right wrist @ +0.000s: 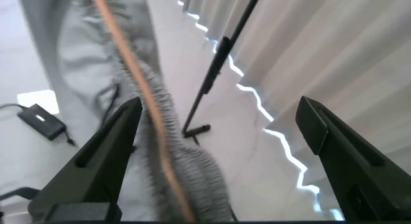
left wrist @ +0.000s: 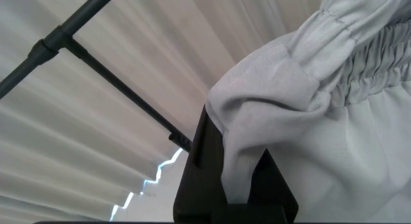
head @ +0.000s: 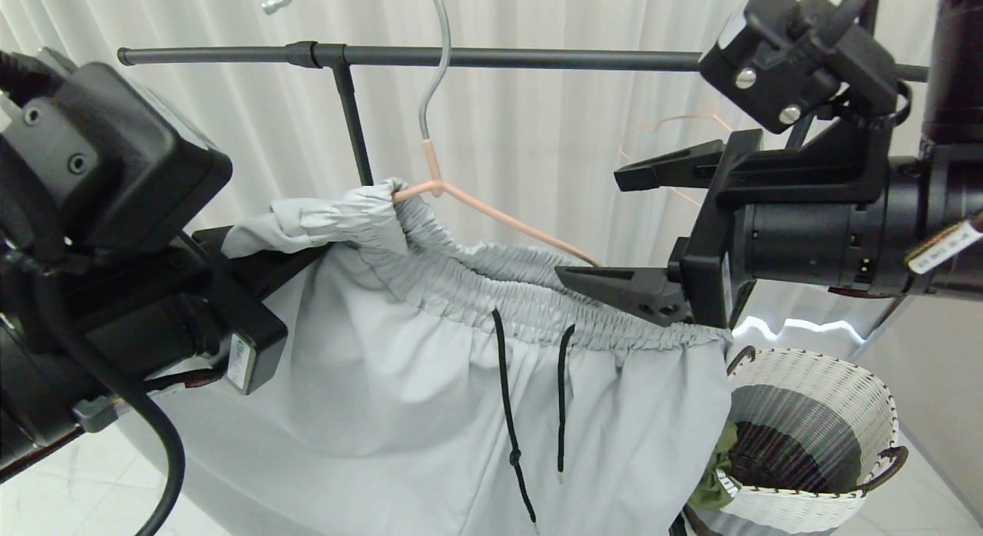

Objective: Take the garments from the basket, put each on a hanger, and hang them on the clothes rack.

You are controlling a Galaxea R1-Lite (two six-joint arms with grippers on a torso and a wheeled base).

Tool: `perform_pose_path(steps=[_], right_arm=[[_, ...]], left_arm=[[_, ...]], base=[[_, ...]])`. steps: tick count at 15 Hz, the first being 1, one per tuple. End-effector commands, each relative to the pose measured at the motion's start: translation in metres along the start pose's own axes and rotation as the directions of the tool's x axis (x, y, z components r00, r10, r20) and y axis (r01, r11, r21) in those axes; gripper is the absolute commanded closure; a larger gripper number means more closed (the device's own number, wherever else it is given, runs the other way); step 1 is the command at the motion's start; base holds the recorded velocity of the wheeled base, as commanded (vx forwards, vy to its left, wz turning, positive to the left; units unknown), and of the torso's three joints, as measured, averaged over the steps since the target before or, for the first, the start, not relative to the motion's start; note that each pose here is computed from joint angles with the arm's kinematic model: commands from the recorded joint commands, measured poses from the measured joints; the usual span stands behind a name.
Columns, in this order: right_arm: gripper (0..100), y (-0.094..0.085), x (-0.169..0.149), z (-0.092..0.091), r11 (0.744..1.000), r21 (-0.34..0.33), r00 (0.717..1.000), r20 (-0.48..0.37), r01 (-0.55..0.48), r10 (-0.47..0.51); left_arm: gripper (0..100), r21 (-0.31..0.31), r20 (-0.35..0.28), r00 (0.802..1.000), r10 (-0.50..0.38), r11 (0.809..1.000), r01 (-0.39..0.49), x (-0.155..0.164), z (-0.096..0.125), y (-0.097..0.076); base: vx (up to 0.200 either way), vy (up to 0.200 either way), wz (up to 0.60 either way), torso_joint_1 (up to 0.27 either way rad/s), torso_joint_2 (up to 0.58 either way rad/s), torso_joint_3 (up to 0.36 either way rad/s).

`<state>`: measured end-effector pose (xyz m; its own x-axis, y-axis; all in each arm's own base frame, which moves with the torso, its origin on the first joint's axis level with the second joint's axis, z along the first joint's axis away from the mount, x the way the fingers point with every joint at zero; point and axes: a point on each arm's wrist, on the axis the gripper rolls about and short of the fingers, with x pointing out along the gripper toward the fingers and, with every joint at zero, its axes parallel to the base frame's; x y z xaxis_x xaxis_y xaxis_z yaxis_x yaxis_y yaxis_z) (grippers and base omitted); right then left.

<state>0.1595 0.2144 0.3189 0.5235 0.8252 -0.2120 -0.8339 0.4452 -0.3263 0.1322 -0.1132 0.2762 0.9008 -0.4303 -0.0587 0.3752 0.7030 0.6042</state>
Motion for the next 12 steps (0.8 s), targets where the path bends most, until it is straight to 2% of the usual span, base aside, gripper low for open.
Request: perform_pose_path(steps=[1, 9, 12], right_arm=[[0, -0.003, 0.012, -0.003, 1.0, -0.001, 0.999, -0.034, -0.003, 0.003], [0, 0.012, 0.021, -0.011, 0.995, -0.035, 0.989, -0.115, -0.097, 0.092], [0, 0.018, 0.022, -0.007, 0.99, -0.037, 0.984, -0.122, -0.136, 0.13]], left_arm=[[100, 0.0, 0.003, 1.0, -0.004, 1.0, 0.004, 0.0, 0.001, -0.001], [100, -0.003, 0.03, 0.999, -0.027, 1.0, 0.028, 0.011, 0.013, -0.004], [100, 0.004, 0.014, 0.999, -0.04, 0.999, 0.039, 0.019, 0.013, -0.008]], base=[[0.0, 0.0, 0.0, 0.0, 0.0, 0.0], [0.0, 0.0, 0.0, 0.0, 0.0, 0.0], [0.0, 0.0, 0.0, 0.0, 0.0, 0.0]])
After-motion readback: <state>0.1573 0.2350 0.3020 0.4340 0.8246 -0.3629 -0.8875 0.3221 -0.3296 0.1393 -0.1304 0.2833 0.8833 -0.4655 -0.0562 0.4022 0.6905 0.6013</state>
